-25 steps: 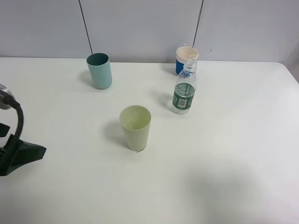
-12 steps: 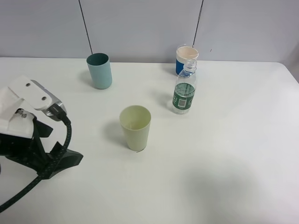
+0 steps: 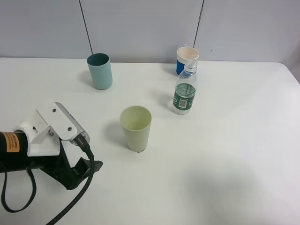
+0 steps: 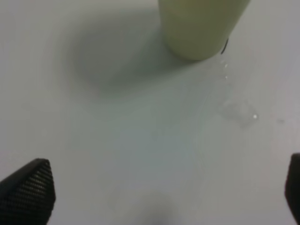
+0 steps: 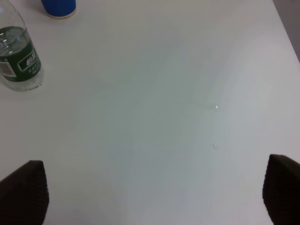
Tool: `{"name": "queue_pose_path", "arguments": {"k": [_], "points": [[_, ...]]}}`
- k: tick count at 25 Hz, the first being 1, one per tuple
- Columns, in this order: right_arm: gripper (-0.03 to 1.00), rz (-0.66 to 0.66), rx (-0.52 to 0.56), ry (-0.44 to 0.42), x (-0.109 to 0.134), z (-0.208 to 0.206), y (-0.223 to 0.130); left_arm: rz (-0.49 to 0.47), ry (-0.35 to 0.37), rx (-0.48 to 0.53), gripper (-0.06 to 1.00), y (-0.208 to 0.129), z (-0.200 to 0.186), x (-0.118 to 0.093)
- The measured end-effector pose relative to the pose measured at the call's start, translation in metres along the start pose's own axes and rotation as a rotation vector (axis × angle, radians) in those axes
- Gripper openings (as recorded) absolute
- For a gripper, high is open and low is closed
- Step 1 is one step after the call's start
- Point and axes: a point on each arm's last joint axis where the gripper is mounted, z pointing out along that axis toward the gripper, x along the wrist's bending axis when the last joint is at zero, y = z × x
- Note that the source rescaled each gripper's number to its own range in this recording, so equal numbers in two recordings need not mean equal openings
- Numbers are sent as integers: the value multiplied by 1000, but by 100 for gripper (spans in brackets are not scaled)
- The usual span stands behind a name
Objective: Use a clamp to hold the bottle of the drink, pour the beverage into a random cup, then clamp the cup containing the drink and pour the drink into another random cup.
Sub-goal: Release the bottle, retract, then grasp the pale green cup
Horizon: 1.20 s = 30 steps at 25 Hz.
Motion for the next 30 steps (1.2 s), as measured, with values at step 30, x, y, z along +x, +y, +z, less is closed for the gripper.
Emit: {"name": "queue_pose_path", "arguments": {"k": [30], "points": [[82,0,0,0,0,0,0,191,-60,-305,100,-8,75,-13]]}}
